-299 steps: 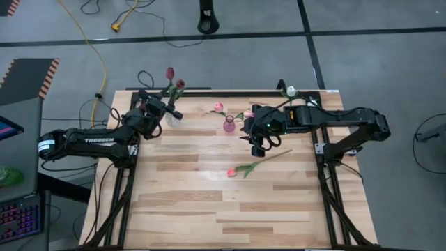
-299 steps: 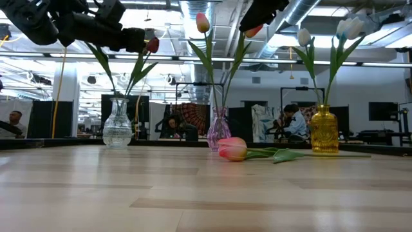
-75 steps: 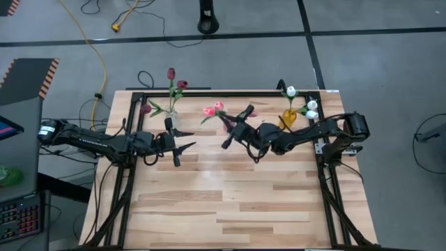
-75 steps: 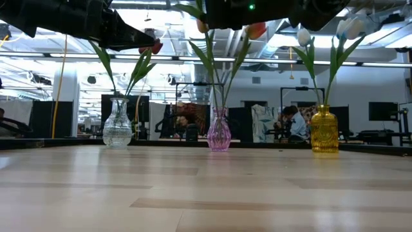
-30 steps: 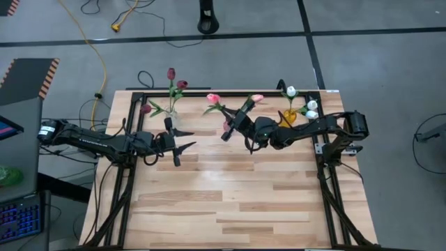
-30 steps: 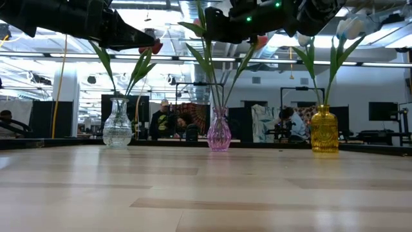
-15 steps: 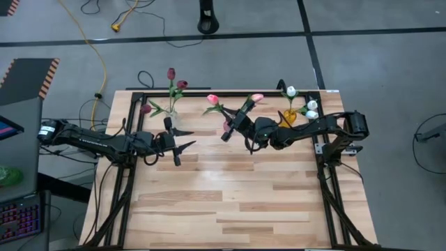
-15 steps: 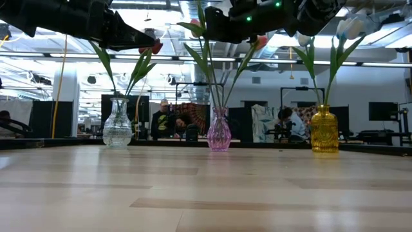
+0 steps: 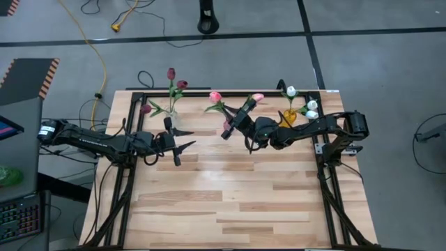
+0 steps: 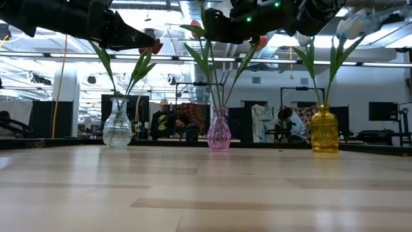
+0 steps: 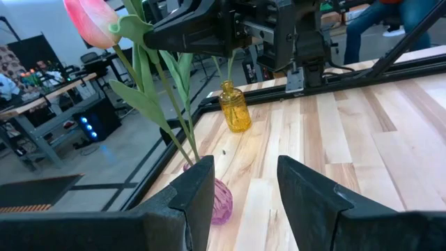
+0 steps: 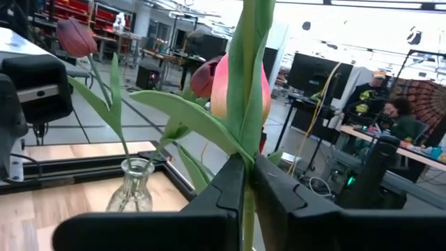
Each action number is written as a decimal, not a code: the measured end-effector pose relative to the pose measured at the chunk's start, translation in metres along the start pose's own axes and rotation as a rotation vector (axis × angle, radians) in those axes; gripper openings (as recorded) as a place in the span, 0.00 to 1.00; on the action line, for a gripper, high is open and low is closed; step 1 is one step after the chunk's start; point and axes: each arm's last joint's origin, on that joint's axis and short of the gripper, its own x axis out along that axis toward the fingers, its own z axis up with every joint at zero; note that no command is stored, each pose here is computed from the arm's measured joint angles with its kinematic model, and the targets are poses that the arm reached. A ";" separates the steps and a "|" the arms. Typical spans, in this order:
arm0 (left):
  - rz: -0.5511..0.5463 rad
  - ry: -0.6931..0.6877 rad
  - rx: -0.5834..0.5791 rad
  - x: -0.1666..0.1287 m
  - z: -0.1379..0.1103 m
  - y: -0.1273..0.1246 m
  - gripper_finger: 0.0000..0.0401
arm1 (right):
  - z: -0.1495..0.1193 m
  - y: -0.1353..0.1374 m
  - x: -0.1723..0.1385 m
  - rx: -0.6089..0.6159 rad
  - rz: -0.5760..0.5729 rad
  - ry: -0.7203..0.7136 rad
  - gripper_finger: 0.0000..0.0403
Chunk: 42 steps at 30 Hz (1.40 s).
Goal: Sort flowers into vase by color
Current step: Put the pink flower into the purple vase, then return to Home Position
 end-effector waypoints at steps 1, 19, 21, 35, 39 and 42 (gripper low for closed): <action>0.000 0.000 0.000 0.000 0.000 0.000 0.36 | 0.000 0.000 0.000 0.000 0.000 0.000 0.15; 0.000 0.000 0.000 0.000 0.000 0.000 0.36 | 0.000 0.000 0.000 -0.002 -0.001 0.000 0.39; 0.000 0.000 0.000 0.000 0.000 0.000 0.36 | 0.000 0.000 0.000 -0.001 0.000 0.000 0.40; 0.000 0.000 0.000 0.000 0.000 0.000 0.36 | 0.007 0.010 -0.019 -0.056 -0.039 0.088 0.40; 0.000 0.001 0.000 0.000 0.000 0.000 0.36 | 0.015 0.005 -0.026 -0.073 -0.072 0.115 0.40; 0.000 0.000 0.000 0.000 0.000 0.000 0.36 | 0.023 0.007 -0.036 -0.082 -0.042 0.117 0.40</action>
